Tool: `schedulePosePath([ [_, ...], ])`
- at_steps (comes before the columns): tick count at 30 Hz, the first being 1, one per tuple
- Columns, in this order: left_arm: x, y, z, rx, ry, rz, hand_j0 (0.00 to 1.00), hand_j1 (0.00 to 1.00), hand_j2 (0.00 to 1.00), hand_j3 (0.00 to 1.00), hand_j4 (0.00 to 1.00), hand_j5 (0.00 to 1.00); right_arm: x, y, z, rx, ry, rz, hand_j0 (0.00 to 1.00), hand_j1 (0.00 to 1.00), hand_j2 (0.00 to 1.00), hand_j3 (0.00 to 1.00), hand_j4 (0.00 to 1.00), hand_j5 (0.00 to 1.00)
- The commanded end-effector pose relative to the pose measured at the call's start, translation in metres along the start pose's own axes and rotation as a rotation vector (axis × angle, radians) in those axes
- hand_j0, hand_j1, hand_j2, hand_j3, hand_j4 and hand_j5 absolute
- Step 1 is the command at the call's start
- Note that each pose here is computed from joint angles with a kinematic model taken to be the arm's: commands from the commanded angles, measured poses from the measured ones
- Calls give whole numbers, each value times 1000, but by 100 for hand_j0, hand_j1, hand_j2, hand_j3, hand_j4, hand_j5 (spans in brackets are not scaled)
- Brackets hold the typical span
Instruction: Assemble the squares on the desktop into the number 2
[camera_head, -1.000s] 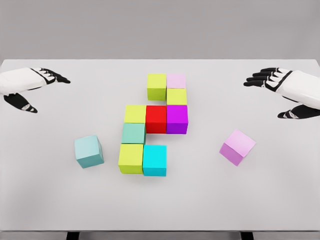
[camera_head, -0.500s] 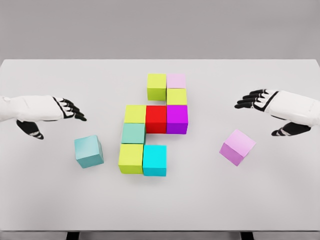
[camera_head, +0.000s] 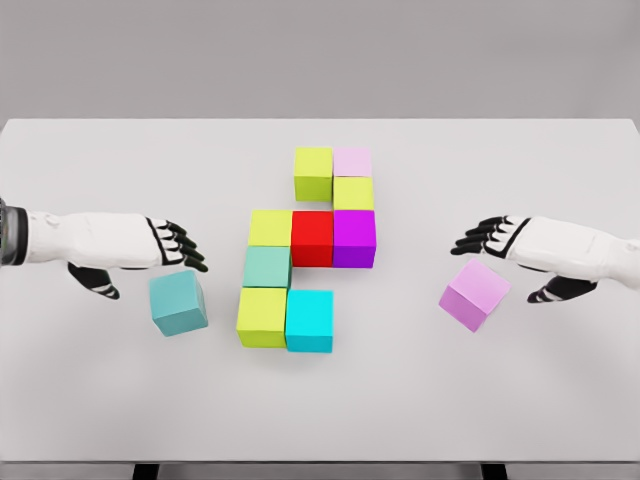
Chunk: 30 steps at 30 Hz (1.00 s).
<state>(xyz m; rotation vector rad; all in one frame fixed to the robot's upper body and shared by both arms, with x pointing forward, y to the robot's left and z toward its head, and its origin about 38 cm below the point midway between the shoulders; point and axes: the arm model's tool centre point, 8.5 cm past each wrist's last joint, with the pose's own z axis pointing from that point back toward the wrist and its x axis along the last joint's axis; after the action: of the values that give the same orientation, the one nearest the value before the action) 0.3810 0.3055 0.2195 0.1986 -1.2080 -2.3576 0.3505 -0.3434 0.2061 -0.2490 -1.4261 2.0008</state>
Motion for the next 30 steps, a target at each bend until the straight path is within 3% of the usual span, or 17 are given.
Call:
schedulePosePath([
  [1,2,2,-4,8,-12,2,100,100,100,100,100,100,0,2,-1,8,2,0,100,100,100,100,100,100],
  [8,6,-7,-13,-25,-26,-3,100,100,100,100,100,100,0,11,-7,53,10,22,100,100,100,100,100,100],
  [30,9,-9,-24,-38,-38,-20,100,100,100,100,100,100,0,22,-27,150,7,94,100,100,100,100,100,100],
])
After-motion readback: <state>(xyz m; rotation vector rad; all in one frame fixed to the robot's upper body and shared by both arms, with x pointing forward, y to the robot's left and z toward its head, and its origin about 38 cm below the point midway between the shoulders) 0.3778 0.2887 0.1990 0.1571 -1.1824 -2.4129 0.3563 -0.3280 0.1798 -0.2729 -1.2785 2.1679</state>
